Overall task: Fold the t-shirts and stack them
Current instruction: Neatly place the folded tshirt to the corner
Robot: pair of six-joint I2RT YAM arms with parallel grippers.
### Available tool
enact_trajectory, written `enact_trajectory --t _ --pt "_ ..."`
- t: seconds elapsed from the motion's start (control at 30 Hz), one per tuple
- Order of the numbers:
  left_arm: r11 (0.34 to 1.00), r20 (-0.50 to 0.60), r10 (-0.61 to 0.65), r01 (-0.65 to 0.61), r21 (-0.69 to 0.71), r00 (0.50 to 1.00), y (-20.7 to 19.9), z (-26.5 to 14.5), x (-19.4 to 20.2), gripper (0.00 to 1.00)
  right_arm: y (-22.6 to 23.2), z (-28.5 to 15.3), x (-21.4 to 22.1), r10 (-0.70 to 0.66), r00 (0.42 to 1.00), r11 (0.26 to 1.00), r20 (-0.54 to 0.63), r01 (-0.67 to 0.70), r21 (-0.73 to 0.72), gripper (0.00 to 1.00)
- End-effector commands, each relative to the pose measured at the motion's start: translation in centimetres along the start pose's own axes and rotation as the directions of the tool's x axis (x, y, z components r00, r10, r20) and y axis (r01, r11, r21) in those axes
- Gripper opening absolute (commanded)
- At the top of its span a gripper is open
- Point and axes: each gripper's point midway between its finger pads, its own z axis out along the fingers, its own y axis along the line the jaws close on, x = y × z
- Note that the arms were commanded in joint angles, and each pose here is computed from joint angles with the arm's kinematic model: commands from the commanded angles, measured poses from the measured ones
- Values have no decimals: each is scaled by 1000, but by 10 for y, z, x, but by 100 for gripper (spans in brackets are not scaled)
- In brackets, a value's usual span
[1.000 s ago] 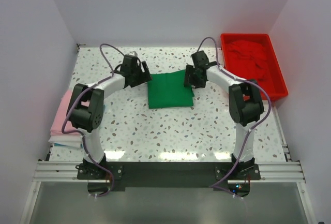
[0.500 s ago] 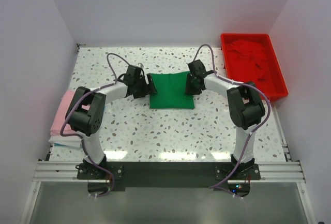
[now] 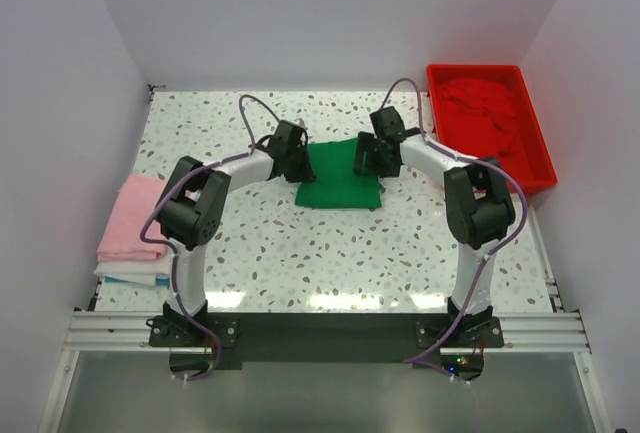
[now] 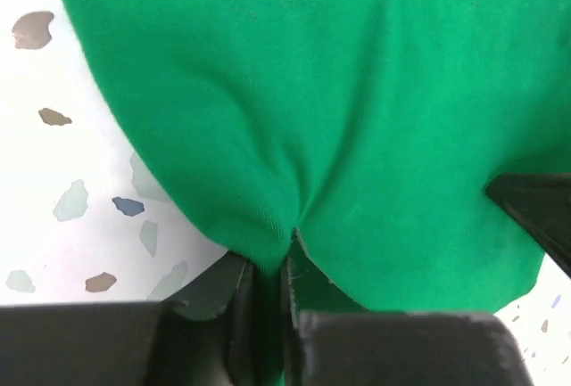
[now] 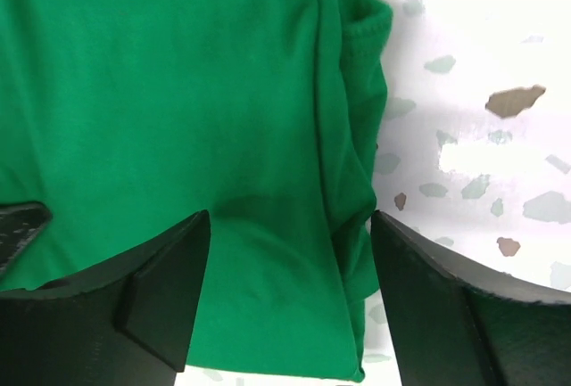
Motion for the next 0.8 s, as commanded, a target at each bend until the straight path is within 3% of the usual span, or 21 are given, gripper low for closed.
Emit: enact_trajectory --t 0.0,0.23,0.33,0.47,0.77 --pt "994 -71 -31 23 -111 997 18 -6 10 0 19 -39 -44 -1 994 999 113 6 -43 77" --pt "935 157 -231 264 -238 960 57 -79 -83 0 31 -75 -56 10 988 994 157 7 -109 78" --pt "854 268 -338 414 -316 902 99 -122 -105 0 32 -85 -53 13 986 992 167 8 -126 79" --pt "761 395 -457 580 -291 797 151 -168 -127 0 31 -95 -51 16 984 991 178 8 -133 79" --pt "720 545 -482 665 -200 686 203 -242 -190 0 36 -100 -35 11 987 984 159 18 -178 78"
